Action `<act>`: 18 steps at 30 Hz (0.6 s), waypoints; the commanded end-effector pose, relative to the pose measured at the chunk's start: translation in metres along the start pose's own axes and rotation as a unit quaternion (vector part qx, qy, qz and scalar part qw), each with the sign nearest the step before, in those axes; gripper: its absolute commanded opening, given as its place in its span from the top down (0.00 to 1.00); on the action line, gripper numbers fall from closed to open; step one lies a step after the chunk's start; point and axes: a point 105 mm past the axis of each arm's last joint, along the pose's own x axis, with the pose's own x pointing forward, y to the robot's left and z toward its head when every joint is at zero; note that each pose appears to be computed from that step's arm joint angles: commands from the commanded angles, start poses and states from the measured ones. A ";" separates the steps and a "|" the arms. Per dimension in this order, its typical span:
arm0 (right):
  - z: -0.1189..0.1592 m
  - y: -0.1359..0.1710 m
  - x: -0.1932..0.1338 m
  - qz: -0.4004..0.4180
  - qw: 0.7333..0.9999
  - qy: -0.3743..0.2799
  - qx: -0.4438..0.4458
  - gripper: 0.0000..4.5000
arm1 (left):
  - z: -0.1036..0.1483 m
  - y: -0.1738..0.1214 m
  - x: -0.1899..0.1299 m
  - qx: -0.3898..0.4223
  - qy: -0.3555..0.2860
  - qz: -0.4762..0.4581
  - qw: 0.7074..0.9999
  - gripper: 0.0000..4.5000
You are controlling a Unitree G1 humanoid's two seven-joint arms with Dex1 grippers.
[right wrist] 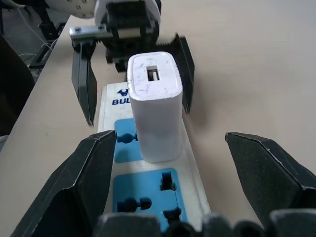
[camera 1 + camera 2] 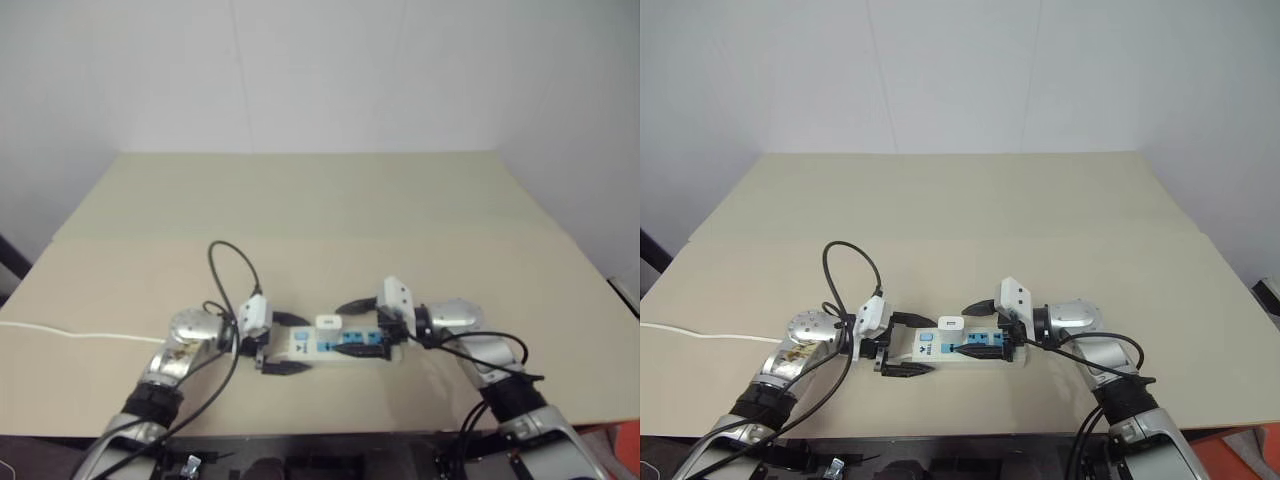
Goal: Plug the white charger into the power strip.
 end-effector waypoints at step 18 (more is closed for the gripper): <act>0.065 0.005 -0.106 -0.116 0.990 -0.008 -0.079 0.06 | 0.052 -0.013 -0.081 0.019 -0.025 0.082 0.996 0.00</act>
